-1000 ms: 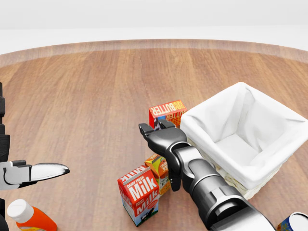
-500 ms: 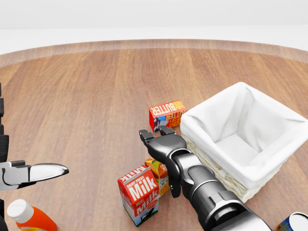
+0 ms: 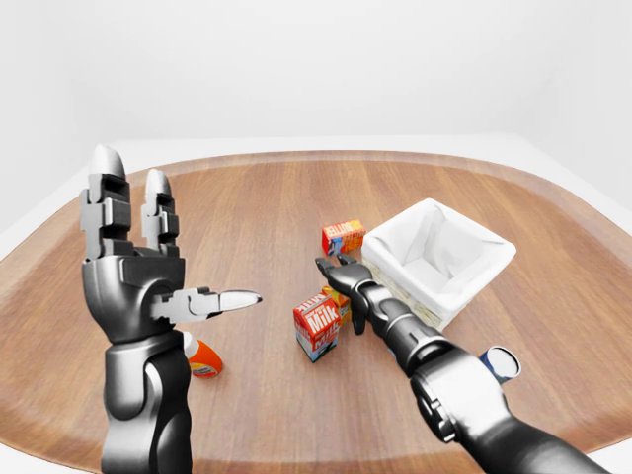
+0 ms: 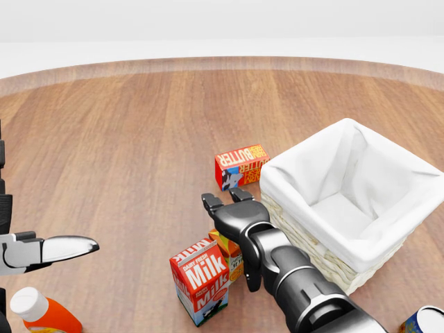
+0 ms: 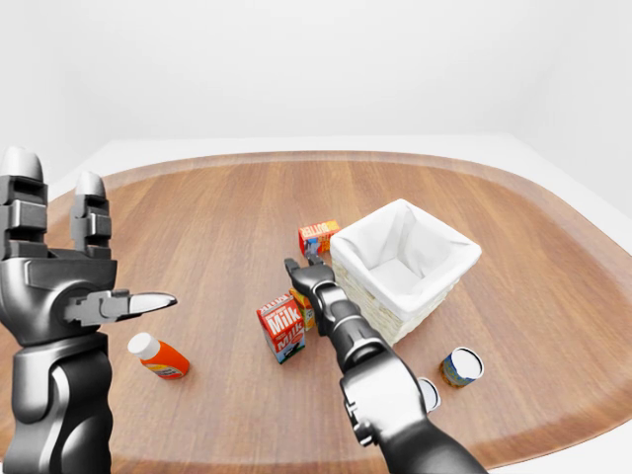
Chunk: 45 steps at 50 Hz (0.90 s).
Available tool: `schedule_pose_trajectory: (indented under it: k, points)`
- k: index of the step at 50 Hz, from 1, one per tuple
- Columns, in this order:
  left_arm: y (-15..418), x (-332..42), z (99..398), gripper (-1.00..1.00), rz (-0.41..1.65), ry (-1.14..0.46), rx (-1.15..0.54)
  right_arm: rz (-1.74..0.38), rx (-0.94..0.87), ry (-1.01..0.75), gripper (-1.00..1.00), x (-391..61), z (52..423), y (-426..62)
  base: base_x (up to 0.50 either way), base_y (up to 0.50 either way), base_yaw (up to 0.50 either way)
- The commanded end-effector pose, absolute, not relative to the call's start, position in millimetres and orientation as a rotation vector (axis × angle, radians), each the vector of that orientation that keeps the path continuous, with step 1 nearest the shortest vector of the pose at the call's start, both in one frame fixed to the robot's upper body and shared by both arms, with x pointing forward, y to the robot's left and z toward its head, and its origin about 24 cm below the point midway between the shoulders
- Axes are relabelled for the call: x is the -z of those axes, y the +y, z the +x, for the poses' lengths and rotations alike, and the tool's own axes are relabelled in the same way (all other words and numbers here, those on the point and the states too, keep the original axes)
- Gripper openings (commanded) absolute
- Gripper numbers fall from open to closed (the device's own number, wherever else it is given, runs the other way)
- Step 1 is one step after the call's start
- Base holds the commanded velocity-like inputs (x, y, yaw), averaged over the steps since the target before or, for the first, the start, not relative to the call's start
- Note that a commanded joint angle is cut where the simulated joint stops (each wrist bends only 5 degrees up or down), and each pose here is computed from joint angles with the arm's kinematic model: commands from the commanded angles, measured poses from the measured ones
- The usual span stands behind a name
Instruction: Pick up the orange juice, and put it in the basket.
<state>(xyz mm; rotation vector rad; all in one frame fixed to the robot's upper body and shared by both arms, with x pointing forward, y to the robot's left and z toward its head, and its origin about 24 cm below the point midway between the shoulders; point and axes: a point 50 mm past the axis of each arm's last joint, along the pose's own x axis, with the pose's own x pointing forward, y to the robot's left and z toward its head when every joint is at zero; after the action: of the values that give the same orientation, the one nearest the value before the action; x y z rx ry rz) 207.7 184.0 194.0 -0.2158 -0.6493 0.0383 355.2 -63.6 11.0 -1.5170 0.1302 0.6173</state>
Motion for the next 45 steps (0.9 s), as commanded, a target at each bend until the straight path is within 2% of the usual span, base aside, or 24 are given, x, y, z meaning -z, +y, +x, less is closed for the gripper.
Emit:
schedule_pose_trajectory:
  k: [1,12,13,14,15,16,45]
  points:
    - [184.4,-193.9,208.5,1.0,-0.216,-0.648,-0.039,-1.511,-0.633,0.153,1.0,-3.4,350.4,-65.0,0.0,0.0,0.0]
    - [184.4,-193.9,208.5,1.0,-0.216,-0.648,-0.038,-1.508,-0.635,0.161,1.0,0.4,347.9,-66.2,0.0,0.0,0.0]
    - [184.4,-193.9,208.5,1.0,-0.216,-0.648,-0.038,-1.507,-0.635,0.162,0.83,0.9,347.5,-66.2,0.0,0.0,0.0]
    - [184.4,-193.9,208.5,1.0,-0.216,-0.648,-0.039,-1.506,-0.634,0.162,0.27,1.1,347.5,-66.3,0.0,0.0,0.0]
    - [184.4,-193.9,208.5,1.0,-0.216,-0.648,-0.039,-1.506,-0.634,0.162,0.27,1.1,347.5,-66.3,0.0,0.0,0.0]
    - [184.4,-193.9,208.5,1.0,-0.215,-0.648,-0.038,-1.5,-0.634,0.166,-1.0,2.0,346.8,-66.5,0.0,0.0,0.0]
    - [184.4,-193.9,208.5,1.0,-0.216,-0.648,-0.039,-1.49,-0.617,0.164,-1.0,-8.7,354.8,-68.9,0.0,0.0,0.0]
